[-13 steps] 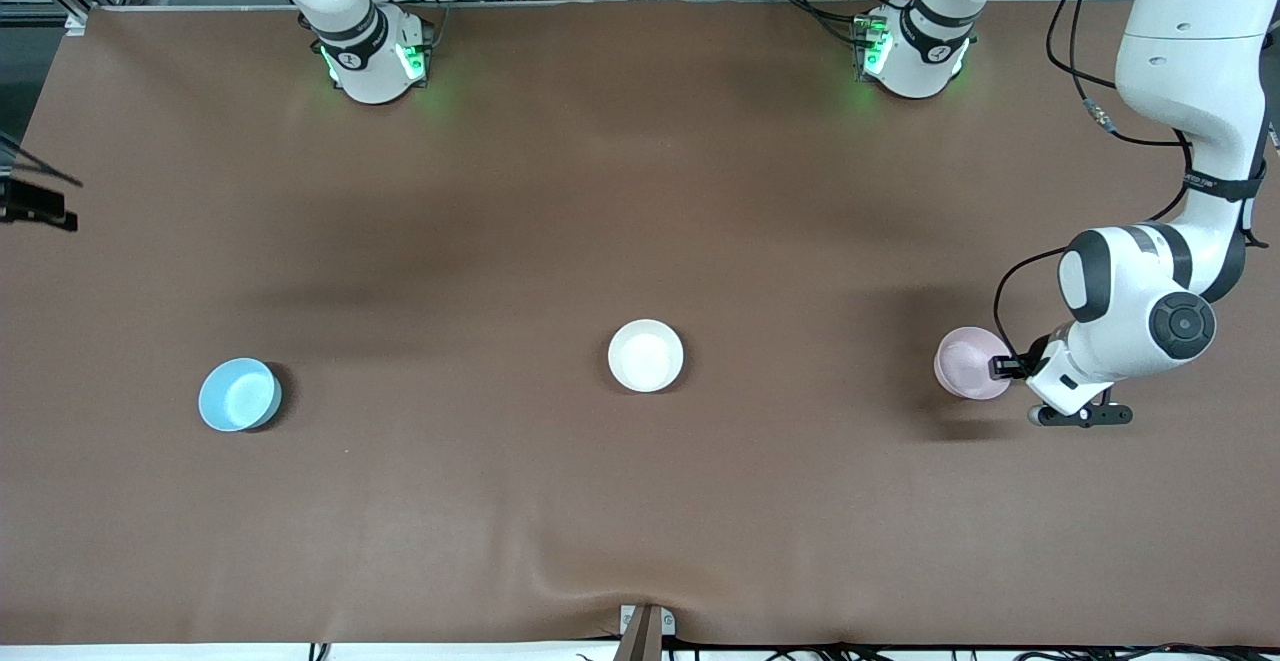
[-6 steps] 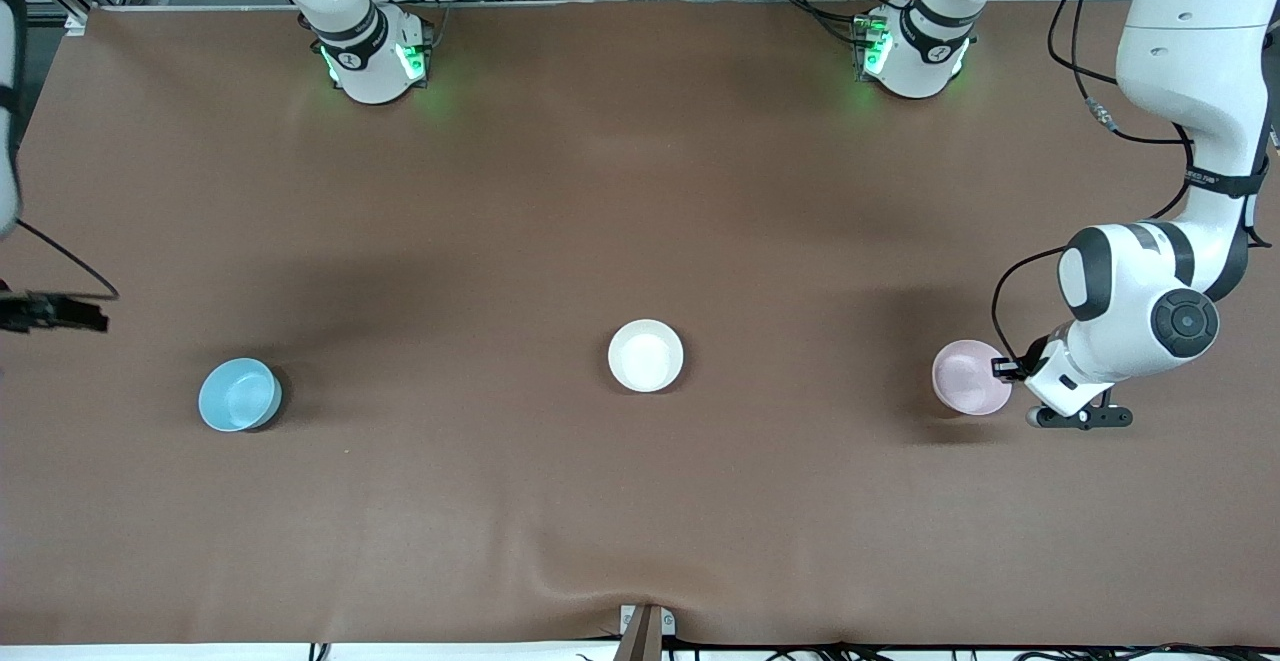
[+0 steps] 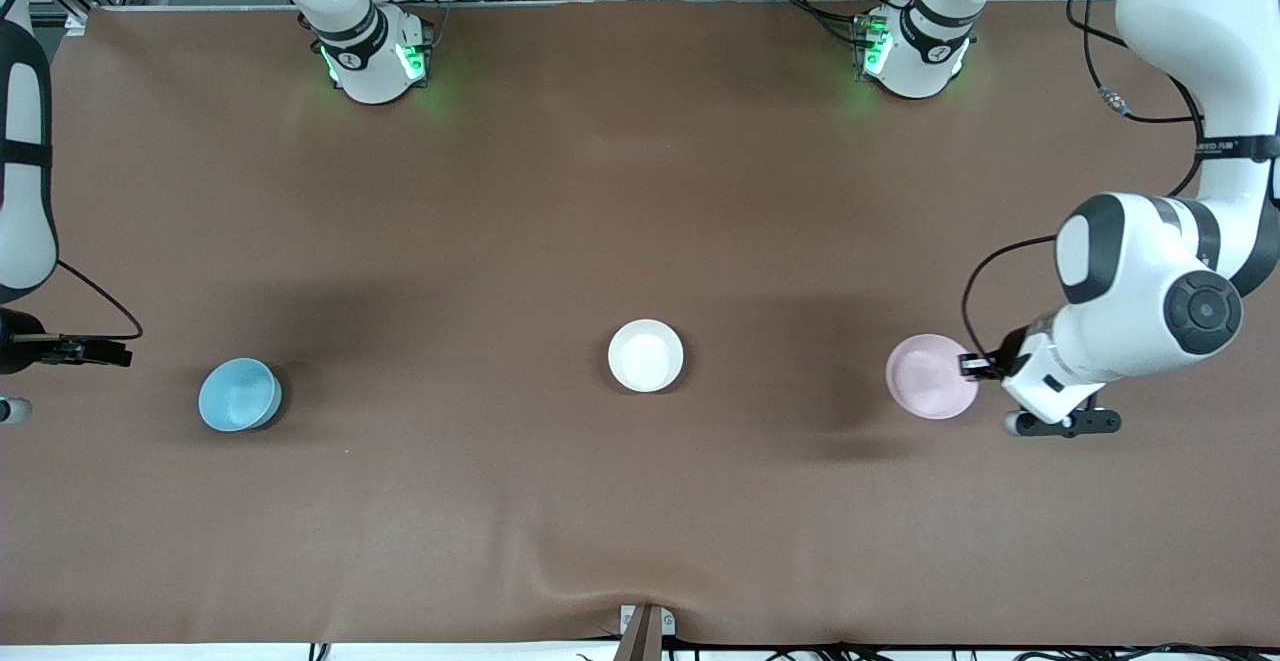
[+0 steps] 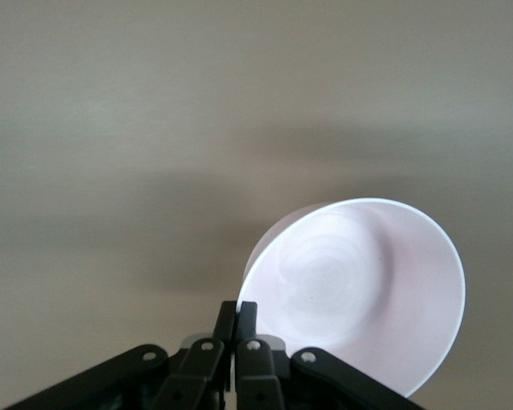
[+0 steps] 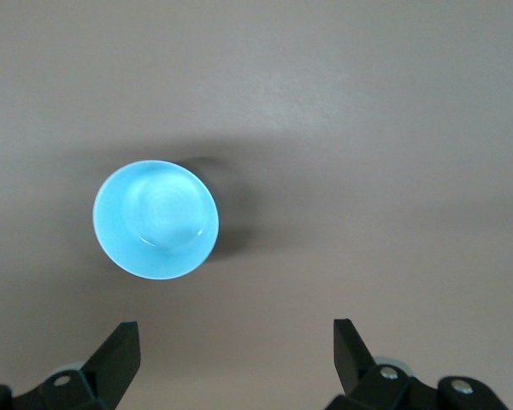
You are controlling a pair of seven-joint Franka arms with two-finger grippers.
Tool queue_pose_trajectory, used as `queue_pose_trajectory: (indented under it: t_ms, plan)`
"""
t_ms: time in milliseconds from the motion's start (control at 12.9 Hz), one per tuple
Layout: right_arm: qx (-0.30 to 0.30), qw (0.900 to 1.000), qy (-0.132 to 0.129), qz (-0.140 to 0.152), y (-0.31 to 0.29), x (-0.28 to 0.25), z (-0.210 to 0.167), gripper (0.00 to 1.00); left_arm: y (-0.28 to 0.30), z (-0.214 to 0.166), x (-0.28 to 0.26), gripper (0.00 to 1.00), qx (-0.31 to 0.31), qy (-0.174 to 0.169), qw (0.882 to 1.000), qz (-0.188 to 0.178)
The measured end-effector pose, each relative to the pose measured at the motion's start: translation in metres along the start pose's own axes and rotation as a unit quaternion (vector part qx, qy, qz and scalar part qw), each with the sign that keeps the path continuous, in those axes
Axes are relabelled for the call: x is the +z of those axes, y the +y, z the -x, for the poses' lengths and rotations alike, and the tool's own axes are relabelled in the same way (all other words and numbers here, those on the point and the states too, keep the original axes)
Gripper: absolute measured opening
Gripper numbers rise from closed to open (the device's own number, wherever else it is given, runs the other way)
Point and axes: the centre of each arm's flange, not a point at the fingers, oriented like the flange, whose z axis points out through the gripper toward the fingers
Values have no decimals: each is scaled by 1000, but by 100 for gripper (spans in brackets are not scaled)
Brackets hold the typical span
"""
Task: Stack pink and blue bowls on white bowl
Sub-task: 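Carry the pink bowl onto the white bowl while the right gripper approaches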
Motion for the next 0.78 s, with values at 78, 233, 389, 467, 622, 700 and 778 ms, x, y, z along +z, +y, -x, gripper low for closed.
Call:
queue_pose_trajectory:
  t_ms: [78,233,389,467,622,700,778]
  plan:
    - [15,1000,5,-19,-1,0,0,100,33,4,-9,3,-4,3,1000,2]
    - [48,998,9,-45,-2,1,-1,100,109,24,-10,3,-22,3,1000,1]
    - [55,997,8,-49,-6,2,-2,100,171,43,-2,3,-30,2,1000,2]
    - [56,997,10,-49,-7,2,-3,100,195,50,3,3,-30,2,1000,4]
    - [57,997,10,-50,-8,2,-3,100,238,61,16,3,-32,4,999,10]
    - [57,997,10,-51,-8,3,-3,100,259,66,25,3,-30,10,999,17]
    - [56,997,9,-51,-10,4,-4,100,277,72,37,3,-29,16,999,25]
